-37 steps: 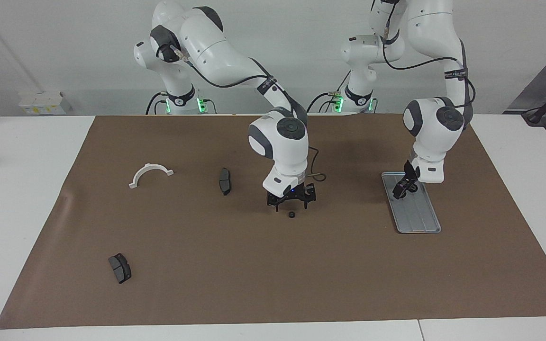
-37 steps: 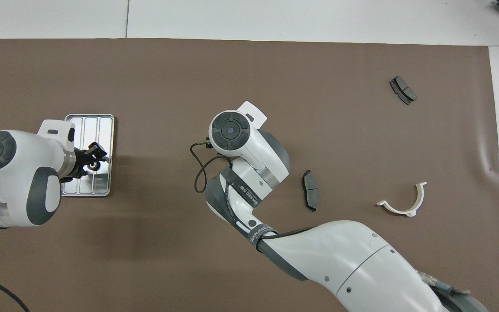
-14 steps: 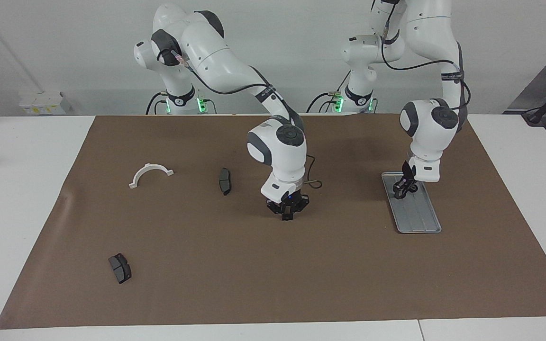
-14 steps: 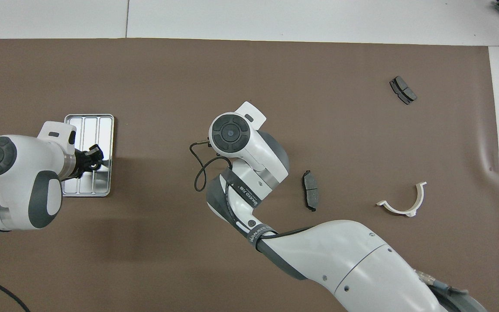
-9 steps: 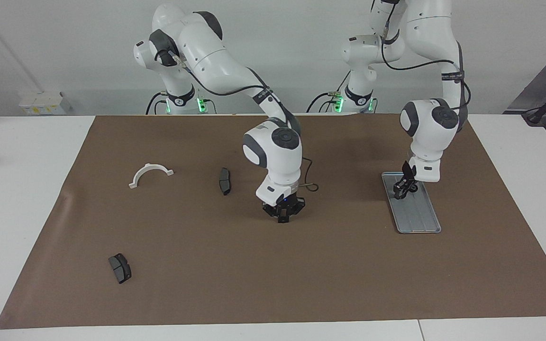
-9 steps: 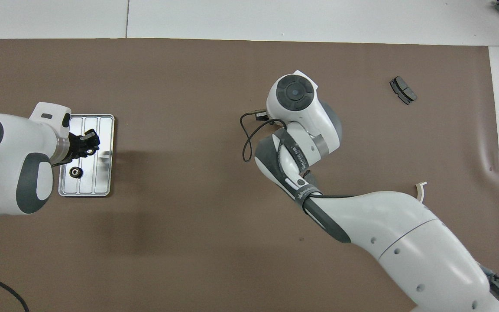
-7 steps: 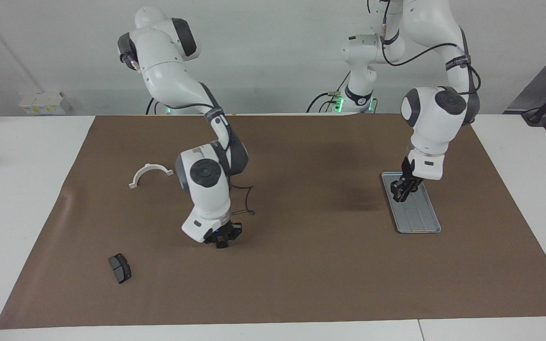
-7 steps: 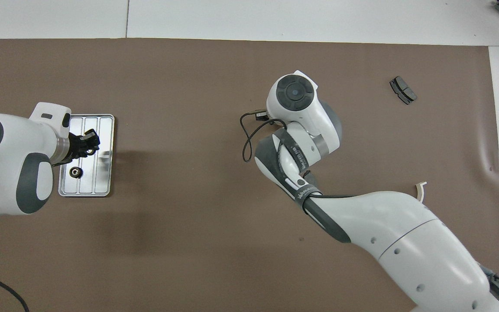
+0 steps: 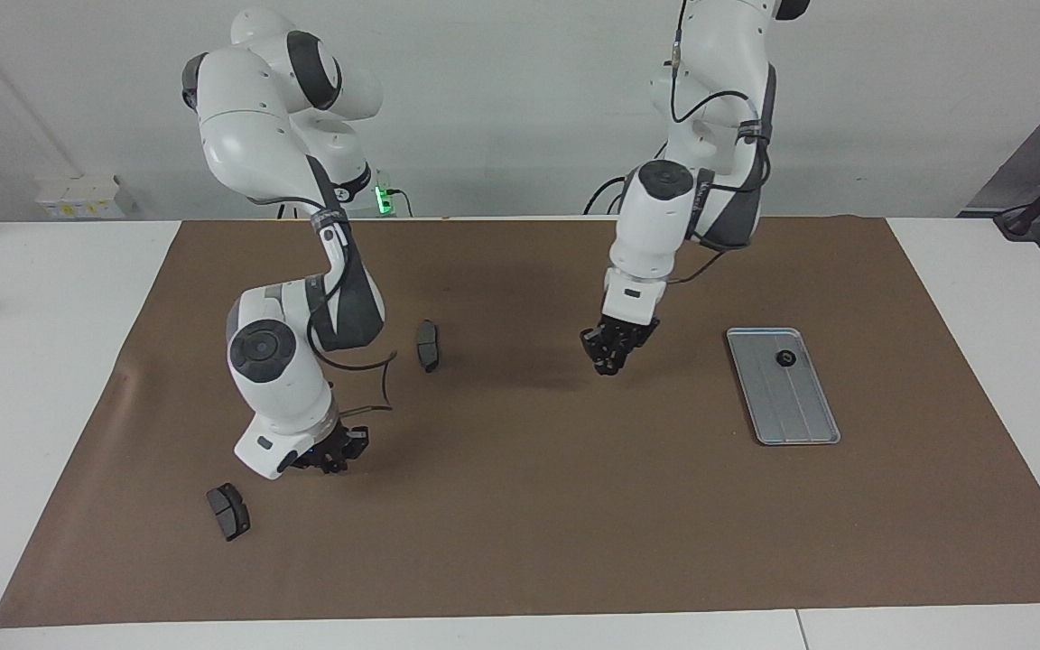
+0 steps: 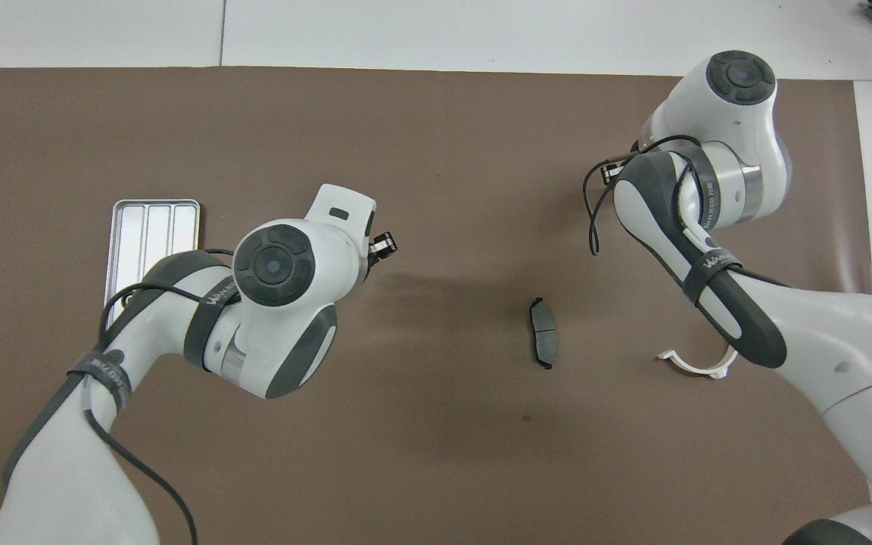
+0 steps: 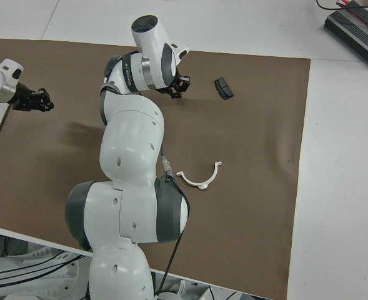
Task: Place bearing gear from tray to pile
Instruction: 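Place the gear with the right gripper while the left gripper carries another, then grasp the second gear with the right gripper while the left grasps another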
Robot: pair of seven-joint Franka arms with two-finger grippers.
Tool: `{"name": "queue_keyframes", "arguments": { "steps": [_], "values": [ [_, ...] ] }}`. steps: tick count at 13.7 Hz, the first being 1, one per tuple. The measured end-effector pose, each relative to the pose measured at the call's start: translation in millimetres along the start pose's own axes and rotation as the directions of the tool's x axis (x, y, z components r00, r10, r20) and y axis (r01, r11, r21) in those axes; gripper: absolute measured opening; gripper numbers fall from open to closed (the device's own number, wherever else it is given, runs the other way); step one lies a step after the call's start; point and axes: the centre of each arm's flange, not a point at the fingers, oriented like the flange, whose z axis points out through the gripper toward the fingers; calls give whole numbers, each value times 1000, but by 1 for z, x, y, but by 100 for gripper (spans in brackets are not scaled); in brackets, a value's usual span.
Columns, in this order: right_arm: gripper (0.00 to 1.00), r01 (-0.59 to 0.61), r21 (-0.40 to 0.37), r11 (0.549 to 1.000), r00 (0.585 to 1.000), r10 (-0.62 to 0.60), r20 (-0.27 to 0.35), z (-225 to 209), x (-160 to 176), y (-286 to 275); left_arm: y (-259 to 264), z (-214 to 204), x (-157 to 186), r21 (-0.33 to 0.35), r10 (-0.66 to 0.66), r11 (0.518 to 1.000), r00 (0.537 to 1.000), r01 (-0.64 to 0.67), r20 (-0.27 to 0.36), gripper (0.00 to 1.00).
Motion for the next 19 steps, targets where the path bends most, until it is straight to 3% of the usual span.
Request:
{"name": "queue_keyframes", "arguments": {
  "steps": [4, 6, 8, 10, 11, 12, 16, 19],
  "values": [
    [24, -26, 1, 1000, 1000, 26, 6, 3, -4, 28, 39, 52, -30, -17, -7, 1000, 1000, 7, 16, 35],
    [43, -41, 1, 999, 999, 41, 8, 4, -5, 40, 40, 59, -30, -23, -10, 1000, 1000, 10, 12, 38],
    [66, -57, 1, 998, 998, 57, 5, 4, -7, 52, 39, 58, -25, -22, -17, 1000, 1000, 17, 7, 56],
    [90, -63, 1, 998, 998, 63, -8, 3, -6, 56, 35, 53, -15, -2, -32, 1000, 999, 32, 9, 81],
    [96, -57, 3, 998, 998, 57, -14, 1, -5, 51, 31, 43, -3, 13, -49, 999, 999, 49, 4, 95],
    [96, -53, 5, 999, 998, 53, -18, -1, -3, 41, 22, 24, 16, 25, -79, 997, 997, 79, -4, 100],
    [94, -55, -7, 998, 997, 55, -47, -10, 6, -66, -72, -64, 108, 102, -173, 980, 985, 173, -6, 100],
    [91, -57, -5, 998, 994, 56, -93, -19, -3, -187, -160, -73, 159, 161, -194, 969, 981, 188, 19, 100]
  ]
}}
